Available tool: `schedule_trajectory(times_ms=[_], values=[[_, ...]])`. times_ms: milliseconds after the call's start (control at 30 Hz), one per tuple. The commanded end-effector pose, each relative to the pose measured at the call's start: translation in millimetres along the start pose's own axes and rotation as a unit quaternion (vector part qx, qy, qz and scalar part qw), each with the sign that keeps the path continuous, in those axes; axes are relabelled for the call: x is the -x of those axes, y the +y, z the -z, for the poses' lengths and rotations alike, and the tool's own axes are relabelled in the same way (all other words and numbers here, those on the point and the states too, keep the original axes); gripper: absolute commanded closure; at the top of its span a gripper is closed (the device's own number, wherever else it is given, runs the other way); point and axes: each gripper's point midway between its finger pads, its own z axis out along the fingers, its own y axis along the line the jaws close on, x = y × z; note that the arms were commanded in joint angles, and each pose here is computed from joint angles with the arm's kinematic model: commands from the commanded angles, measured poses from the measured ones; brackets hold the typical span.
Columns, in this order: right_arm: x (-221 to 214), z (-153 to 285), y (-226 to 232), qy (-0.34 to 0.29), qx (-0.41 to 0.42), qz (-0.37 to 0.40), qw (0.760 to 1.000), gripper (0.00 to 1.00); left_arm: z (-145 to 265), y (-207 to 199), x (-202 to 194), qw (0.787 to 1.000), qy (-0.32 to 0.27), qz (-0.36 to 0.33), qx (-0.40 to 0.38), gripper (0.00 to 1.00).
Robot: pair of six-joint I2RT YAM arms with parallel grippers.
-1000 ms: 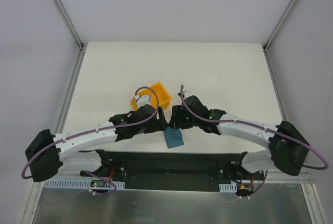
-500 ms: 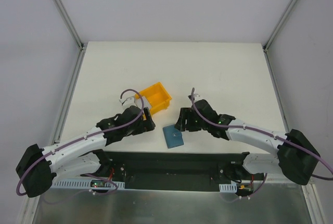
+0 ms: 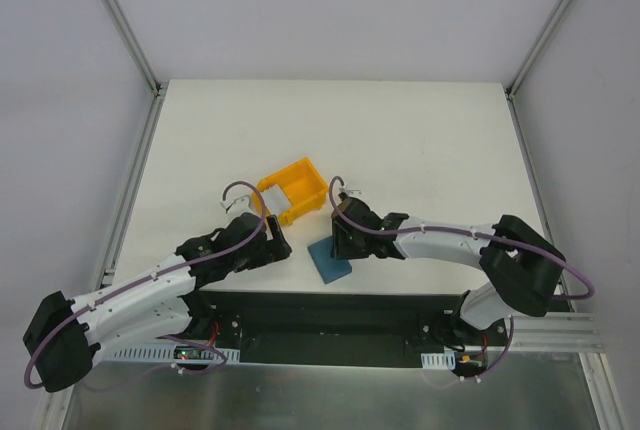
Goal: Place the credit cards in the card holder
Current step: Reset both arms
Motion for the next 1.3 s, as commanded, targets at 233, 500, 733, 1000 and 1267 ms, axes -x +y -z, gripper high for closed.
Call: schedule_trajectory(times_ms=[233,500,733,1000,1267], values=[[5,2,1,-0.033,0.016,-0.077,0.996,0.57,7,47,20,0.997,-0.025,0.055,0.056,0.01],[58,70,-19,-0.149,0.038,-0.026,0.988,0.19,27,72,86,0.987,-0.089,0.097,0.089,0.01],[99,114,-141,-0.205,-0.089,-0.070,0.972,0.03,50,73,137,0.976,-0.147,0.068,0.143,0.01],[94,147,-266,-0.254,-0.263,-0.145,0.919,0.04,47,72,135,0.977,-0.140,0.078,0.142,0.01],[79,139,-309,-0.301,-0.354,-0.105,0.879,0.04,50,75,138,0.974,-0.156,0.073,0.145,0.01]])
